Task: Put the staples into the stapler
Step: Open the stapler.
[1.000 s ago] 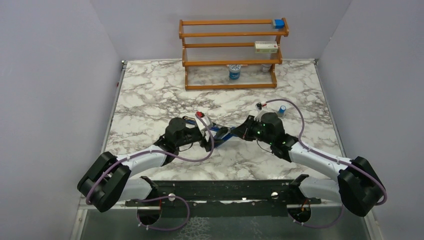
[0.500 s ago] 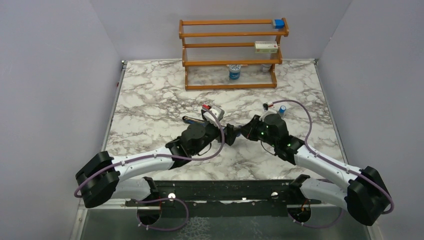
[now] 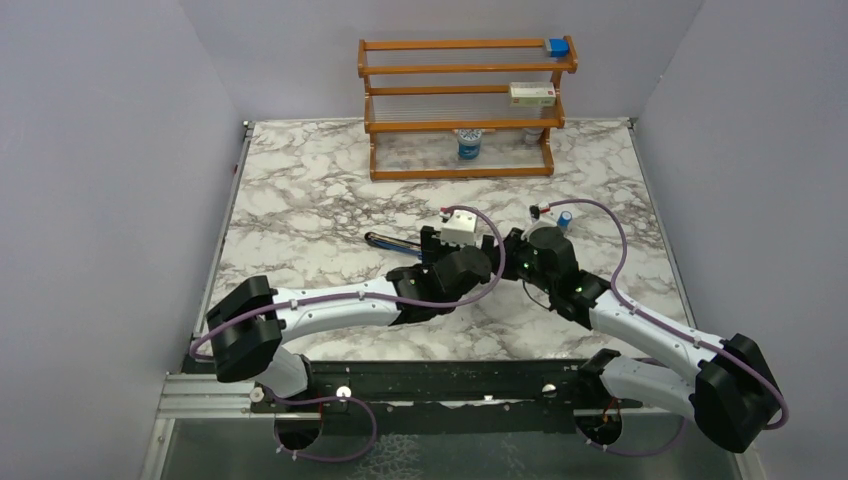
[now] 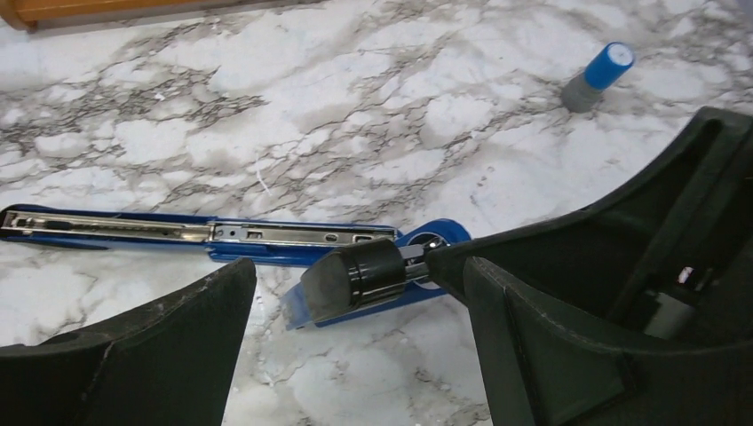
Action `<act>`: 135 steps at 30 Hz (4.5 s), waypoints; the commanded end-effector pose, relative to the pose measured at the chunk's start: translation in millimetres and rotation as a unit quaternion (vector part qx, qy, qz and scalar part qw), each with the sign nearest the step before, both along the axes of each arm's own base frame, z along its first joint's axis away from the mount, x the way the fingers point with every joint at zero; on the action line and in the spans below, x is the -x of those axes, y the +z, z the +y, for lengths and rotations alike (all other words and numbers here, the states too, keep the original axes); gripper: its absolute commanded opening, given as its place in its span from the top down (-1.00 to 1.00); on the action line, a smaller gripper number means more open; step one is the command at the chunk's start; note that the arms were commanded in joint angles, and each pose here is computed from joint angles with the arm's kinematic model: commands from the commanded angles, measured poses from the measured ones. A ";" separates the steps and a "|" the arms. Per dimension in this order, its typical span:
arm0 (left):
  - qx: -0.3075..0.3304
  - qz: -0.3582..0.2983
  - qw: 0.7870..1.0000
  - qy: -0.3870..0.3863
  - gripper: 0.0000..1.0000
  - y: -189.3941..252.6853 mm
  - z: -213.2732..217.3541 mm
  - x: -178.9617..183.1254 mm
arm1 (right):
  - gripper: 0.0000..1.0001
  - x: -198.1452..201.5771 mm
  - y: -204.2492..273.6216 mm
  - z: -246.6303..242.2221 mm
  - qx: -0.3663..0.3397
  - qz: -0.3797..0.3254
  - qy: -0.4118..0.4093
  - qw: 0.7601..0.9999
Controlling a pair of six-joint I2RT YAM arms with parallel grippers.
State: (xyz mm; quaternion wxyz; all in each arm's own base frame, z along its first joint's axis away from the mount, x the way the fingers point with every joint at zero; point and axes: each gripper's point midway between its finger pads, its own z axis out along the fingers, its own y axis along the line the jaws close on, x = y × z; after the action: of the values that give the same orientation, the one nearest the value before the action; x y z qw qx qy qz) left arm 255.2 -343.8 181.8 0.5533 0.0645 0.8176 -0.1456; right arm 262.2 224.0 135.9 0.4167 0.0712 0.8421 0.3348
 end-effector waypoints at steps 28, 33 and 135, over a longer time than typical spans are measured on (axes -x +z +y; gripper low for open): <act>-0.016 0.028 0.991 0.130 0.52 -23.7 85.8 -35.9 | 0.99 -7.4 19.3 -1.1 -0.033 -0.021 -0.029 0.999; -0.029 0.050 0.982 0.179 0.37 -48.9 135.2 -31.9 | 0.98 -3.9 7.8 -6.6 -0.032 -0.010 -0.041 0.999; -0.133 -0.036 0.767 -0.627 0.09 -114.7 42.1 17.0 | 0.98 32.0 -89.0 -14.2 -0.034 0.063 -0.022 0.997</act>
State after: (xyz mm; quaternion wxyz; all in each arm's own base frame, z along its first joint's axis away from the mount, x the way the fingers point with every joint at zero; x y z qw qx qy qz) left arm 243.7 -293.0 64.7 0.3685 0.6327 0.6055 -0.3119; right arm 247.0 220.5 84.8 0.4002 0.1543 0.8069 0.4061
